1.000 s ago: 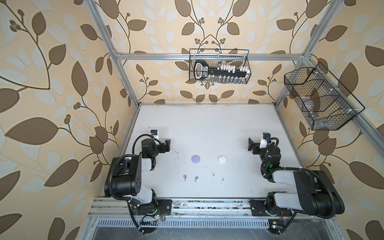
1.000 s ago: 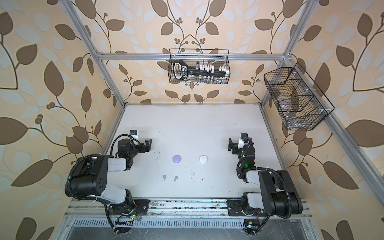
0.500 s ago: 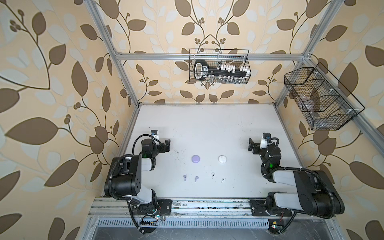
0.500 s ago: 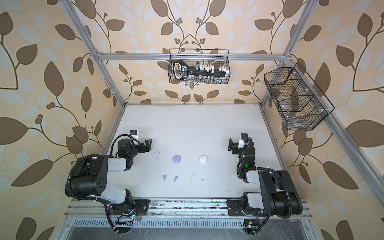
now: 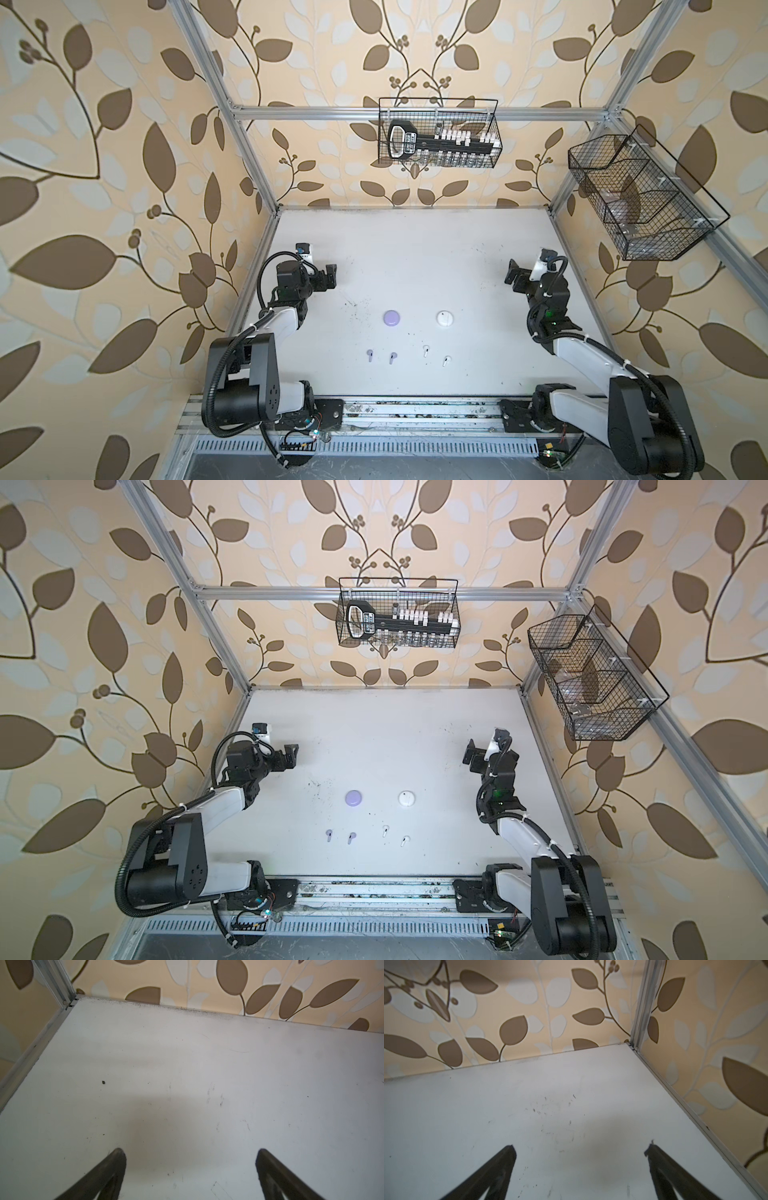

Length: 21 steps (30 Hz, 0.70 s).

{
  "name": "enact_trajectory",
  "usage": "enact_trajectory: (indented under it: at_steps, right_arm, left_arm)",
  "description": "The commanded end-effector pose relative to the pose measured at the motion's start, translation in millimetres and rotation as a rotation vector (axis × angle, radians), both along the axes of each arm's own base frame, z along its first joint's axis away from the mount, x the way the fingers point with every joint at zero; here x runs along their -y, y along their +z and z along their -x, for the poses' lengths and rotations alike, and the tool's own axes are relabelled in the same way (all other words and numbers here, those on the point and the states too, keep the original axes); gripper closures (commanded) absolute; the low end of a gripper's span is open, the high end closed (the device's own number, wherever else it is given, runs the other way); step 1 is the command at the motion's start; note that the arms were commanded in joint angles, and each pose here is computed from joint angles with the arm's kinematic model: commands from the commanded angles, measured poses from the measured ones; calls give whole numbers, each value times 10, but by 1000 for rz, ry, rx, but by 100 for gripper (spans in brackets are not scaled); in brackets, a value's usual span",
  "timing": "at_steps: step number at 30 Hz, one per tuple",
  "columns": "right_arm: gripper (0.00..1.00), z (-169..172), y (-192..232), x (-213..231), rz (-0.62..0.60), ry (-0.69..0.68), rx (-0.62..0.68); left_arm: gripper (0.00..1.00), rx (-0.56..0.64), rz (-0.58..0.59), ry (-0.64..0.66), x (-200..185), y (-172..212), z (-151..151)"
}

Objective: Insert the wireless bluetooth earbuds into the charging case
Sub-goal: 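Move the right gripper over the white case while the left gripper advances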

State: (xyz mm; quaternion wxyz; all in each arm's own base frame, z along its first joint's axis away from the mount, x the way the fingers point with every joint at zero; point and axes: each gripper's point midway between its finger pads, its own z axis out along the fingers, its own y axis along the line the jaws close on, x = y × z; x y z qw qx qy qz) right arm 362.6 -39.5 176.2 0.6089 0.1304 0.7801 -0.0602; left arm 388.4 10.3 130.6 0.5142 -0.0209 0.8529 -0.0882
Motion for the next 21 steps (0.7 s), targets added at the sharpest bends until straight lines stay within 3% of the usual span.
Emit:
enact_trajectory:
  at_steps: [1,4,8,12,21]
  right_arm:
    - [0,167,-146,183,-88,-173,-146]
    - [0,251,-28,199,-120,-264,-204]
    - [0,455,219,142,-159,-386,-180]
    - [0,543,290,-228,-172,-281,-168]
    - [0,649,295,-1287,-119,42,-246]
  left_arm:
    - [1,-95,28,5,53,128,55]
    - [1,-168,45,-20,132,234,74]
    - [1,-239,58,-117,352,390,95]
    - [1,-252,41,-249,633,582,150]
    - [1,-147,-63,-468,1259,852,403]
